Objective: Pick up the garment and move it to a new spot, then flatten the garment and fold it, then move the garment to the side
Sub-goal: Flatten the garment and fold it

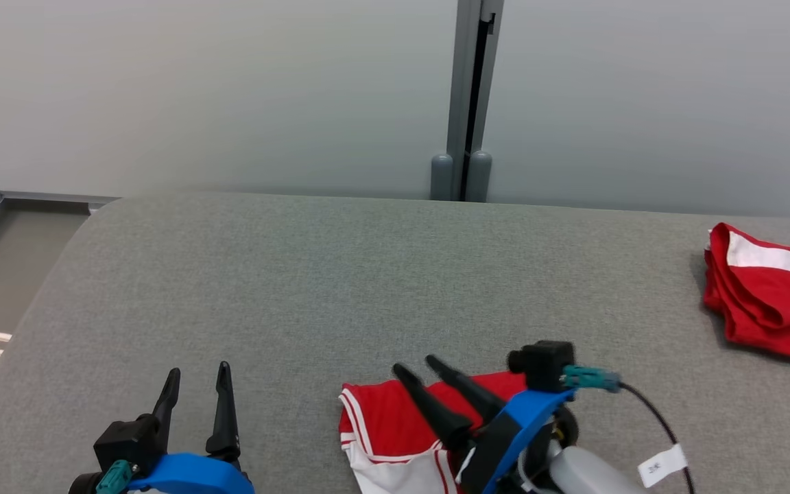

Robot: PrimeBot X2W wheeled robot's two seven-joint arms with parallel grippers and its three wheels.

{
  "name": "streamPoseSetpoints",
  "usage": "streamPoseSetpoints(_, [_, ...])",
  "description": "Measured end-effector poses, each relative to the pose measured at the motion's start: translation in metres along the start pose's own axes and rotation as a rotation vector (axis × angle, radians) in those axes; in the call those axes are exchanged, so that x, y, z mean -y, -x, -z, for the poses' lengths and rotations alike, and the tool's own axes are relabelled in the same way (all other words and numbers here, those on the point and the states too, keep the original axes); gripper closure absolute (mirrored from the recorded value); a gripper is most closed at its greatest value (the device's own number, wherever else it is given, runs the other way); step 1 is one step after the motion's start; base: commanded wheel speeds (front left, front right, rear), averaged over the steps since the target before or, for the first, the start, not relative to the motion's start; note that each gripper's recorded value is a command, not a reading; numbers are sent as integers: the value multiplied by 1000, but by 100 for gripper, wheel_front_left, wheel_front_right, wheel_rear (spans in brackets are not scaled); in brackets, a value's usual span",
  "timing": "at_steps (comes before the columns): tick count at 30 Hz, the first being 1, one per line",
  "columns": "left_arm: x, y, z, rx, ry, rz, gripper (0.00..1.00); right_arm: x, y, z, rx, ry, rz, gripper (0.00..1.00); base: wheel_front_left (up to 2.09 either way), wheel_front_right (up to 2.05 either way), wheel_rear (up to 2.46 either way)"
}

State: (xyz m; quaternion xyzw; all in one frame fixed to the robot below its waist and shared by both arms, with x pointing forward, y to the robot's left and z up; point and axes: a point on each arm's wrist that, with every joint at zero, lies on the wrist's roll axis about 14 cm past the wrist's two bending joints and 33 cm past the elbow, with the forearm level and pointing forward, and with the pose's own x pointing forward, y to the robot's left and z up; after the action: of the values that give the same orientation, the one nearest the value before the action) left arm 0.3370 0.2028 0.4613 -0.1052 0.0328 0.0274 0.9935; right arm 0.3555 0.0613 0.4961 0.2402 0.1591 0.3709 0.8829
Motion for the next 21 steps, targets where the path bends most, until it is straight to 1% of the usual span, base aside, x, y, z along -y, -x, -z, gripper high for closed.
streamPoseSetpoints(2, [4,-3,-2,5,-1,12,0,15,10,-26,87,27,28,0,0,0,0])
streamPoseSetpoints(5, [12,-7,-4,11,0,36,0,48,35,-66,218,112,103,0,0,0,0])
streamPoseSetpoints(7, [17,-9,-5,15,2,50,0,68,54,-86,273,176,159,0,0,0,0])
streamPoseSetpoints(9, [22,-11,-6,19,4,64,0,87,74,-105,328,205,219,0,0,0,0])
streamPoseSetpoints(12, [30,-13,-9,27,7,86,0,114,103,-113,348,280,313,0,0,0,0])
streamPoseSetpoints(15, [36,-15,-10,31,7,103,0,133,130,-128,406,316,401,0,0,0,0])
streamPoseSetpoints(17, [39,-15,-11,36,4,110,0,142,147,-139,431,385,451,0,0,0,0])
streamPoseSetpoints(19, [42,-16,-13,45,4,119,0,142,165,-154,501,413,491,0,0,0,0])
streamPoseSetpoints(21, [44,-17,-16,53,4,121,0,140,177,-155,529,439,520,0,0,0,0])
